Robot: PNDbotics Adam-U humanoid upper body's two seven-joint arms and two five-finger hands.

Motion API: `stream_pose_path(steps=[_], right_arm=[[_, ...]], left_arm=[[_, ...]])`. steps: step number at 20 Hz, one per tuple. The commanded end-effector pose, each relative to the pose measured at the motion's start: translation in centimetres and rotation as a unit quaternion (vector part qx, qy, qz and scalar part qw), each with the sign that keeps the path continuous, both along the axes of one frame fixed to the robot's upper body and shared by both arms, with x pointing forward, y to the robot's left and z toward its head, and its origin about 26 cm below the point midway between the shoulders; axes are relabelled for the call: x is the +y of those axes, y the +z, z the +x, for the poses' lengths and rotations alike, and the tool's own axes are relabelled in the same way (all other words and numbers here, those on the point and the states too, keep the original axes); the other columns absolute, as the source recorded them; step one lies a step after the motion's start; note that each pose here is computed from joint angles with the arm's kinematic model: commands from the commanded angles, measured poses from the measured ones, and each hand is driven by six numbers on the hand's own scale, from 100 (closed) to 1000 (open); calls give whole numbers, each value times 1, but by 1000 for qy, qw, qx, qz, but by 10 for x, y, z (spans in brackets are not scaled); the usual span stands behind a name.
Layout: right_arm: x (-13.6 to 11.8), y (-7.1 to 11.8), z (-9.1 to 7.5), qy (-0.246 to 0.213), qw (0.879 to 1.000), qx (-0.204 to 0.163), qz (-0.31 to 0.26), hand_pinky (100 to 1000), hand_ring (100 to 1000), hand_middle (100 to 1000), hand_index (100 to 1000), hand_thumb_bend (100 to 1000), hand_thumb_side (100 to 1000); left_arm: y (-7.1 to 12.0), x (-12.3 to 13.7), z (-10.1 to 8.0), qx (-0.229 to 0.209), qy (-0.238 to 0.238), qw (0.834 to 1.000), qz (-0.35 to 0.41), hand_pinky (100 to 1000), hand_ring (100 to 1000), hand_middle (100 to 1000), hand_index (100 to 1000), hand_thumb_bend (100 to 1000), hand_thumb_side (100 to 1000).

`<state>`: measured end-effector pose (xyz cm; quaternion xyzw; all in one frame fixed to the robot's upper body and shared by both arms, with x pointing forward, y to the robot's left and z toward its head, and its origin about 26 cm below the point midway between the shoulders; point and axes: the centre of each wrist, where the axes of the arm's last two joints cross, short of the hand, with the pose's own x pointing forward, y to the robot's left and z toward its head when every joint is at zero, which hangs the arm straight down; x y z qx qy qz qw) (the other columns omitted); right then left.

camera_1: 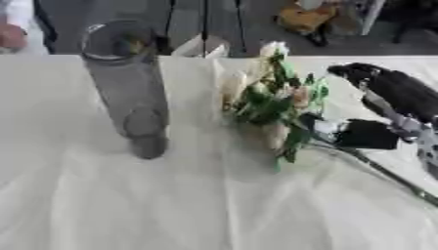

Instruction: Arrange flowers into the vase.

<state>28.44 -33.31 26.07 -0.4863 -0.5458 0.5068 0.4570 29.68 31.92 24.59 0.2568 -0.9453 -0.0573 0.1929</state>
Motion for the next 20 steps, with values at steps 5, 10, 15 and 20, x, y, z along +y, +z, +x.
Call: stream_pose_path(steps=[5, 10, 15, 20], right_arm=[[-3, 10, -4, -32, 999, 29, -19, 853, 922, 923, 1000, 402, 780], [-4, 11, -5, -39, 998, 43, -17, 858, 925, 930, 1000, 329, 702], [-4, 9, -5, -40, 997, 65, -12, 878, 932, 941, 1000, 292, 653], [-4, 9, -5, -44, 995, 86, -12, 846, 932, 941, 1000, 286, 630]], left_arm=[[9, 1, -3, -8, 2, 1000, 20, 775, 869, 881, 955, 137, 1000], [7, 1, -4, -5, 4, 1000, 17, 776, 869, 881, 954, 132, 1000], [7, 0, -3, -3, 2, 1000, 17, 775, 869, 880, 951, 125, 1000], [7, -1, -3, -2, 1, 1000, 16, 775, 869, 879, 950, 121, 999]])
